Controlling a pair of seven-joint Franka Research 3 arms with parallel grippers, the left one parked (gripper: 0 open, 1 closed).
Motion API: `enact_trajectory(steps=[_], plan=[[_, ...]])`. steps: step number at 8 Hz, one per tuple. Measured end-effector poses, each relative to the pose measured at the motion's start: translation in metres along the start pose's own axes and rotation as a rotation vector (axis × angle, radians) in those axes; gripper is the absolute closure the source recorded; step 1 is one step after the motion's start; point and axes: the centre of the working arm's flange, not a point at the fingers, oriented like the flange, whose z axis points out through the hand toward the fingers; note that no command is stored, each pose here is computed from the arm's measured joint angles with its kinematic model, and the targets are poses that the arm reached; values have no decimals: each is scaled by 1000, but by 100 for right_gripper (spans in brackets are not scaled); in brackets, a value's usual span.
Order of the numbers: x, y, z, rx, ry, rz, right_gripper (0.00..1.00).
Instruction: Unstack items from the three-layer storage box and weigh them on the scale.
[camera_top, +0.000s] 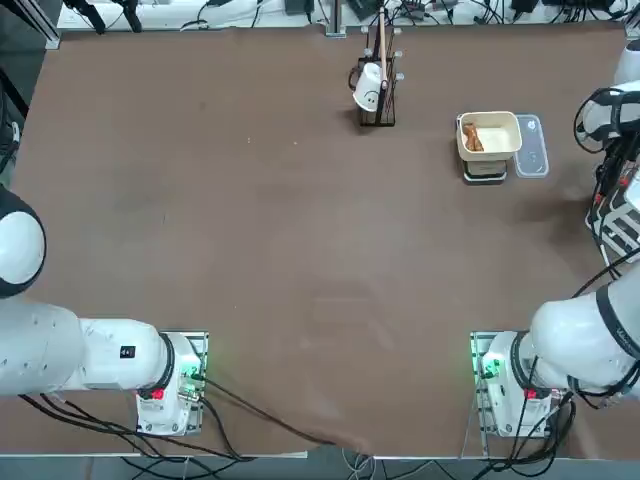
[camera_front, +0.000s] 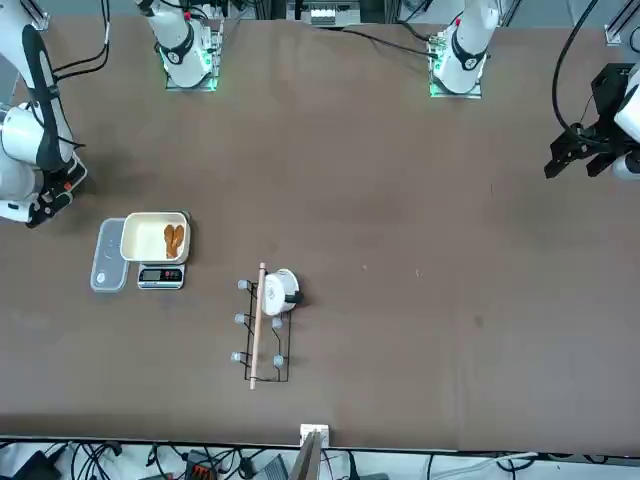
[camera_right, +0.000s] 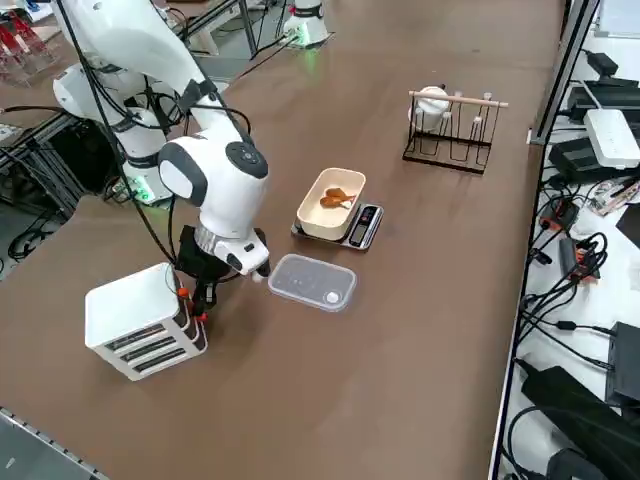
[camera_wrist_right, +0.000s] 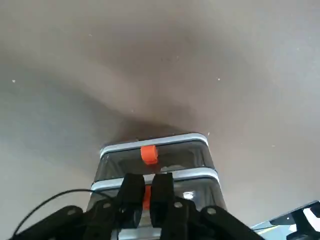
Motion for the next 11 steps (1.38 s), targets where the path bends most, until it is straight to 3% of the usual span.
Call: enact_trajectory(steps=[4, 8, 11], plan=[[8, -4, -5, -10, 1, -13, 89], [49, -17, -44, -10, 91, -2, 89], [61, -17, -52, -15, 109, -2, 89]])
